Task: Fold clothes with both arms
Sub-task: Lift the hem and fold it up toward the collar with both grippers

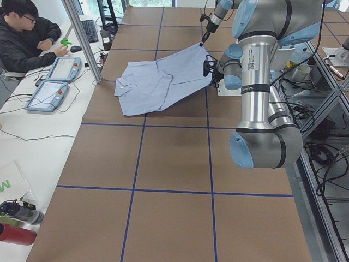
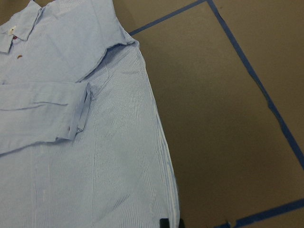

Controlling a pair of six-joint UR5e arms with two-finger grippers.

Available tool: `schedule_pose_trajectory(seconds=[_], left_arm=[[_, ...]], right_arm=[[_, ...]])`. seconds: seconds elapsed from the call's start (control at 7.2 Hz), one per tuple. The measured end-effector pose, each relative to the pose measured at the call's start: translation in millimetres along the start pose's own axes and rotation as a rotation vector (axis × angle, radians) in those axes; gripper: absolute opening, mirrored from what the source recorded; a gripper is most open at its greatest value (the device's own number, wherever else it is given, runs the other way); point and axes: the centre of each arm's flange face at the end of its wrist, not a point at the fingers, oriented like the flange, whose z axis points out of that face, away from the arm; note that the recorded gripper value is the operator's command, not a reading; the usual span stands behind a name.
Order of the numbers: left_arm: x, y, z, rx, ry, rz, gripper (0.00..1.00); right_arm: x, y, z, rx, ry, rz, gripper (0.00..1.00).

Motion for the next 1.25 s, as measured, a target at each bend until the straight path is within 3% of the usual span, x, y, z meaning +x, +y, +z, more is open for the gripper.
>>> schedule_pose_trajectory(seconds=[0.28, 0.42, 0.69, 0.97, 1.25], left_arm=[[16.3, -12.5, -59.7, -0.054, 0.036, -0.015, 0.00], [15.4, -27.5, -66.5, -0.039, 0.025, -0.009, 0.00], [12.5, -73.6, -25.8, 0.054, -0.038, -0.009, 0.00], [12.7, -139.9, 35.9, 0.191, -0.129, -0.015, 0.00], [1.3, -189.3, 61.9, 0.276, -0.209, 0.003, 0.00]], right_arm=[[-10.2, -31.4, -67.3, -0.087, -0.001, 0.035, 0.00], [-21.7, -44.4, -71.4, -0.079, -0.006, 0.042, 0.00], [-73.3, -60.0, -37.4, -0.002, -0.010, 0.023, 0.00], [-105.4, -91.5, -0.6, 0.095, 0.030, -0.020, 0.00], [-118.8, -132.9, 33.7, 0.159, 0.080, -0.042, 0.00]])
